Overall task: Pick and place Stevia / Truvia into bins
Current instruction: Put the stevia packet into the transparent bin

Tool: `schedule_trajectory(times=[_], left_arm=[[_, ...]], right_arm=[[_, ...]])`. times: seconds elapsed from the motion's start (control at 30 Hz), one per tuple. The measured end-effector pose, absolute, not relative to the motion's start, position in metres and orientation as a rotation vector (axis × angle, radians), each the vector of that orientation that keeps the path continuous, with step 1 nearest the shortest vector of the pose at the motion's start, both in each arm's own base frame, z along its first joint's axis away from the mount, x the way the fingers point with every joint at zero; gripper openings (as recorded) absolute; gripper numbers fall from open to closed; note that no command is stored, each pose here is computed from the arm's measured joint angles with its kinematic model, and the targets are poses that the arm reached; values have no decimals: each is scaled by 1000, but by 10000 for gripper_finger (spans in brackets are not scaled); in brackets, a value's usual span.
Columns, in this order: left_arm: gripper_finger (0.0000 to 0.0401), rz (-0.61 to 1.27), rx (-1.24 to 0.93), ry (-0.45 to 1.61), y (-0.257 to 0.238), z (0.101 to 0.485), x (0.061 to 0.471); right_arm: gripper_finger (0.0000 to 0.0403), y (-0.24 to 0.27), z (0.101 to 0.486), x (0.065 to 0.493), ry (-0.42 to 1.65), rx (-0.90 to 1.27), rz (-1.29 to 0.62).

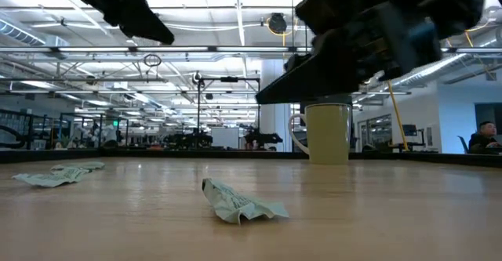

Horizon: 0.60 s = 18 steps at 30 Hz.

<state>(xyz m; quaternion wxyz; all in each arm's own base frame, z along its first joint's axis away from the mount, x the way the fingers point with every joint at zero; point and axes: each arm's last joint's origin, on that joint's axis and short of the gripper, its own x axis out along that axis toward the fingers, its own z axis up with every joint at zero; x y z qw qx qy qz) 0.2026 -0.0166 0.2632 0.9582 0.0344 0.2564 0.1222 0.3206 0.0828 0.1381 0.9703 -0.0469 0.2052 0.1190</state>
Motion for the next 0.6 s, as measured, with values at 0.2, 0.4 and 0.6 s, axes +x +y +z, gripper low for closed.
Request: schedule_trajectory(times=[0.2,0.4,0.6], left_arm=[[81,262,50,489,-15,270,196],[81,280,59,502,-15,268,196],[81,283,64,504,-15,267,197]], right_arm=[[164,83,143,357,598,-97,258],[164,84,147,376,687,-64,272],[164,100,142,374,694,-17,417]])
